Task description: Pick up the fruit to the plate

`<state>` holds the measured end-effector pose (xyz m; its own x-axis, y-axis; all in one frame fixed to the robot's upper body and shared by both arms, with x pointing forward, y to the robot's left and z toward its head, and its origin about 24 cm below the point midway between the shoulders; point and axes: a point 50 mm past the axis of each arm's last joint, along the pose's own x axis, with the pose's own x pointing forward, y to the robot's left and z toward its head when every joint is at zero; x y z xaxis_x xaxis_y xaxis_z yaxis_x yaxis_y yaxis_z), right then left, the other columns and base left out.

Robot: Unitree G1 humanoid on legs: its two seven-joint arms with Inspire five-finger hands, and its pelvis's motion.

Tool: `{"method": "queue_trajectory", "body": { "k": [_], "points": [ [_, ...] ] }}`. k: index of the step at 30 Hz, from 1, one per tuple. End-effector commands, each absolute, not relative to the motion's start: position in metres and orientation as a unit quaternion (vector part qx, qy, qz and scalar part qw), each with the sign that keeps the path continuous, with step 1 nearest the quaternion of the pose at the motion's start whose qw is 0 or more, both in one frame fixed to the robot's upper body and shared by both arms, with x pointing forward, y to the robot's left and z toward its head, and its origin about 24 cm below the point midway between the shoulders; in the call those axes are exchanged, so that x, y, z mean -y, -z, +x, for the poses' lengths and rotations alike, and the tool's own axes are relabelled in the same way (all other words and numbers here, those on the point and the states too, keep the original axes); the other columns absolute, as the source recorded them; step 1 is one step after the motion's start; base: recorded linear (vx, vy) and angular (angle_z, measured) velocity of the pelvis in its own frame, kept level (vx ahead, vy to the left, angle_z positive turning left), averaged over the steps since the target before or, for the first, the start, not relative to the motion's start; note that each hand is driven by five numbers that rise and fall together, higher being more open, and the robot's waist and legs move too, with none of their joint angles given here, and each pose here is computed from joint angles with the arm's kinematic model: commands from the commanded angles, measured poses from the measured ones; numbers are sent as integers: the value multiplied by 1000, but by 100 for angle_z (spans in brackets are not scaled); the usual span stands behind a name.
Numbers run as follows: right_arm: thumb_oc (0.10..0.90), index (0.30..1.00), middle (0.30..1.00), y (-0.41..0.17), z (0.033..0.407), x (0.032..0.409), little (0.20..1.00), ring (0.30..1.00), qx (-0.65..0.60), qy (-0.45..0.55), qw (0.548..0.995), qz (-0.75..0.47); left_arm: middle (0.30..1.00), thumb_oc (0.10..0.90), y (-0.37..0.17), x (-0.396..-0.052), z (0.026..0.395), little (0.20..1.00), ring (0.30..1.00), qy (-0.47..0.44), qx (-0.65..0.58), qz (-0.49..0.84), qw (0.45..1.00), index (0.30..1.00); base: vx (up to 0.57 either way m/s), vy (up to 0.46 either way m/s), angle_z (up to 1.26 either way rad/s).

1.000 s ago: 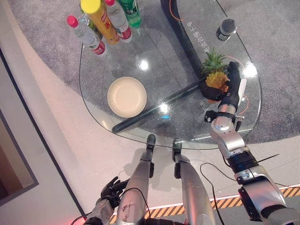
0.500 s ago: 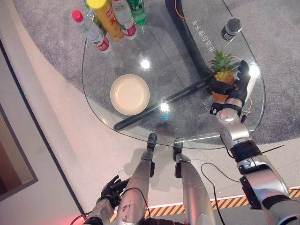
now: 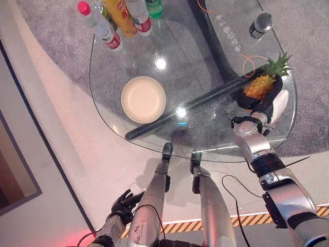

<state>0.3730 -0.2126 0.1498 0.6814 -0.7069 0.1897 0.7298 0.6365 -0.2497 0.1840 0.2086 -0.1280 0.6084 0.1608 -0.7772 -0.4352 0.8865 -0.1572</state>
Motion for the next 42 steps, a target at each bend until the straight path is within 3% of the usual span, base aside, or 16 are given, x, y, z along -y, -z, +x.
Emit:
{"method": "queue_trajectory", "body": {
  "k": [1, 18, 29, 42],
  "points": [
    [800, 900, 900, -162, 368, 210, 900, 900, 69, 405, 900, -148, 900, 800, 134, -200, 174, 900, 900, -174, -415, -196, 871, 900, 0, 0, 0],
    [800, 900, 900, -138, 367, 227, 900, 900, 2, 440, 897, -27, 900, 800, 131, -202, 177, 900, 900, -173, -402, -207, 875, 900, 0, 0, 0],
    [800, 900, 900, -127, 367, 234, 900, 900, 7, 435, 883, 178, 900, 800, 131, -194, 180, 900, 900, -163, -395, -217, 878, 900, 7, 12, -4],
    [800, 900, 900, -130, 374, 229, 900, 900, -1, 387, 863, 323, 900, 800, 131, -188, 181, 900, 900, -157, -394, -226, 877, 900, 1, 3, -1]
  ]
}}
